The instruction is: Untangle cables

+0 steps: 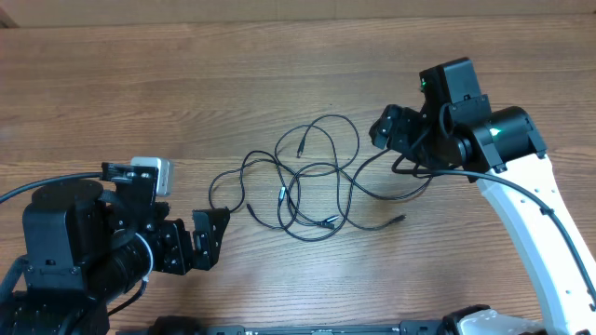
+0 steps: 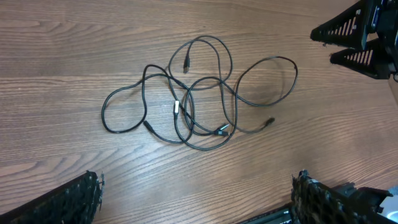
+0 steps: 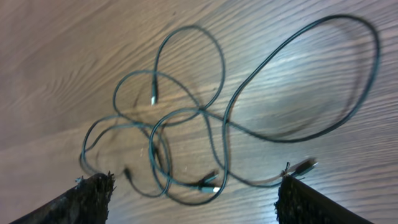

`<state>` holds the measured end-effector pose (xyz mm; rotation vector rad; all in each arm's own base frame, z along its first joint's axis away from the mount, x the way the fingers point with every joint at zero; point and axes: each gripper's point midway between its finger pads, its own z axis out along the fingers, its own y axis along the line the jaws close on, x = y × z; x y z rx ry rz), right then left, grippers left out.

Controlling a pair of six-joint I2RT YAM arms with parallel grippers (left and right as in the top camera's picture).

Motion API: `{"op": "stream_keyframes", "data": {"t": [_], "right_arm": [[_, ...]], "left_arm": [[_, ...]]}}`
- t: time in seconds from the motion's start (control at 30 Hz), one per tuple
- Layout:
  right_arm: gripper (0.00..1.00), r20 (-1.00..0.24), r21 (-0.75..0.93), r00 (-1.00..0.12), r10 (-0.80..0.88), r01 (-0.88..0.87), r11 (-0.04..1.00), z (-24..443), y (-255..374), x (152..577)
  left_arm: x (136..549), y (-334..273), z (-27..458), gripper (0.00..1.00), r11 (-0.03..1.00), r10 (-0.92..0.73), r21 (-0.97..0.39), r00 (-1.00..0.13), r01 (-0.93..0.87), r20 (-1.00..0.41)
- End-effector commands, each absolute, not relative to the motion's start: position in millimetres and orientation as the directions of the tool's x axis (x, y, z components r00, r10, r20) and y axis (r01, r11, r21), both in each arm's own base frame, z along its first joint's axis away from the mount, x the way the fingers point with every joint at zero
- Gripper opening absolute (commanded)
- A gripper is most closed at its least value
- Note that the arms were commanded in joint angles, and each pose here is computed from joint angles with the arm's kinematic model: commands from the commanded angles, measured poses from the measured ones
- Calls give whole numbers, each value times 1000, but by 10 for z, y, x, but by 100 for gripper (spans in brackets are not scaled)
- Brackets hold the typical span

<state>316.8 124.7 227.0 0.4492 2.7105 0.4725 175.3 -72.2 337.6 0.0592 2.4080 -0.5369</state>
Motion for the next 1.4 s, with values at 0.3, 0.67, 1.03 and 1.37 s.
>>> {"op": "stream_keyframes", "data": {"t": [0.3, 0.67, 1.03, 1.37], "right_arm": [[85, -99, 287, -944, 315, 276, 918, 1489, 1264, 2967], [93, -230, -80, -910, 346, 372, 925, 1038, 580, 3076], [86, -264, -146, -812, 520, 567, 811, 918, -18, 3187], [73, -171, -160, -813, 556, 580, 799, 547, -62, 3227]], "left_arm": [[1771, -702, 3381, 100, 918, -104, -361, -776, 166, -622], [1767, -702, 3377, 100, 918, -104, -361, -778, 165, -620], [1767, -694, 3373, 100, 920, -104, -358, -778, 162, -620], [1776, -662, 3364, 100, 927, -105, -344, -776, 150, -622]]}}
